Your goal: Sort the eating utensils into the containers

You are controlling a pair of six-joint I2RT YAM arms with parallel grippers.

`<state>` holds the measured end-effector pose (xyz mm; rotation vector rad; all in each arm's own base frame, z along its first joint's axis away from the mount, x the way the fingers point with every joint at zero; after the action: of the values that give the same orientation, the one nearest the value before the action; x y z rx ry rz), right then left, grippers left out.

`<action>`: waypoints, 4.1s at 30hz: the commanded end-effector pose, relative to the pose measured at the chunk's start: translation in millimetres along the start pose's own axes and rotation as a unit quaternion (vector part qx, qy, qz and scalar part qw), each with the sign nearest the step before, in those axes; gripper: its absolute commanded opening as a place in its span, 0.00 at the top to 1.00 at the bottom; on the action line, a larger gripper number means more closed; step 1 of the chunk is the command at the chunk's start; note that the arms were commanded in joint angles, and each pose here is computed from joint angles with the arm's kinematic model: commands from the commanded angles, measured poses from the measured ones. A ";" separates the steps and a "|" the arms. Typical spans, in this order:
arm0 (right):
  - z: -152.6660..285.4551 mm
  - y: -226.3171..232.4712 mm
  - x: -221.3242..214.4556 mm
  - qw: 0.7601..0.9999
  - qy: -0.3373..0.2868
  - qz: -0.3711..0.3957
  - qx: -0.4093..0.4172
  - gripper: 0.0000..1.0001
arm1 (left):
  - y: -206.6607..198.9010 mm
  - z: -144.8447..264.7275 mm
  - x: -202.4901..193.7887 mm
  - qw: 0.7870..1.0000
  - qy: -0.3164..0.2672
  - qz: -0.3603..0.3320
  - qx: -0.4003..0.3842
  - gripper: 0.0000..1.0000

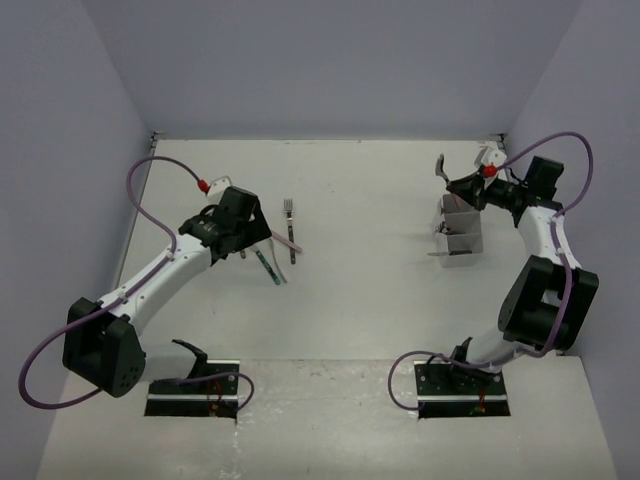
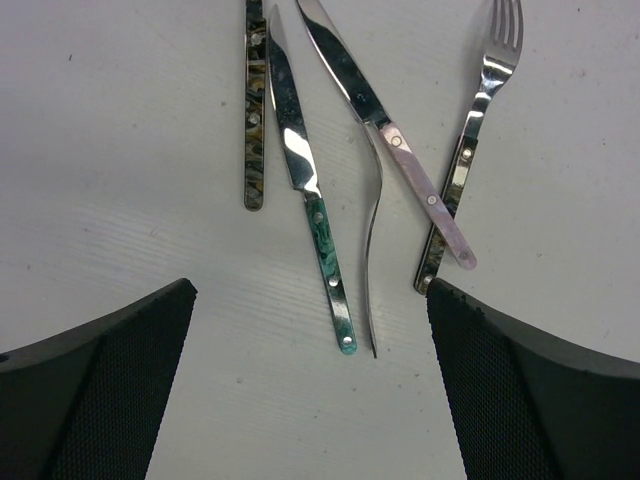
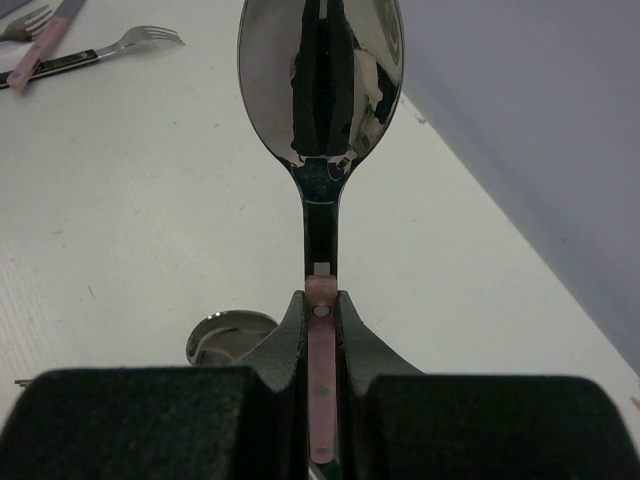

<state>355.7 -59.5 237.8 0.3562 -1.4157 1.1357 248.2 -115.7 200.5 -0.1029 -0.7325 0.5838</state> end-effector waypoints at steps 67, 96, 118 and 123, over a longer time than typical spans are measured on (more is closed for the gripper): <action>-141.4 116.0 148.5 0.939 0.149 -0.299 -0.078 0.01 | 40.3 -122.2 29.3 0.996 0.031 -0.047 0.067 0.16; -147.9 120.5 146.3 0.930 0.142 -0.333 -0.063 0.01 | 42.2 -133.0 37.3 0.996 0.028 -0.075 0.034 1.00; -184.6 187.1 205.6 0.844 -0.003 -0.536 0.021 0.01 | -83.8 63.0 5.6 0.860 -0.096 -0.194 -0.462 1.00; -182.4 187.0 201.2 0.827 -0.035 -0.558 -0.063 0.02 | -88.5 77.0 -5.3 0.848 -0.093 -0.191 -0.486 1.00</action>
<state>266.7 256.7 276.2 0.9453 -0.8656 0.2196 241.7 -192.4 255.3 -0.7233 -1.0597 -0.1994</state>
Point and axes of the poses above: each gripper's point midway between its finger pads, its own z axis back along the fingers, its own y axis along the line the jaws close on, x = y × z, the point moved 9 cm from there along z, back along the fingers, and after that the axes turned 9 degrees about z, right-handed, at the moved point
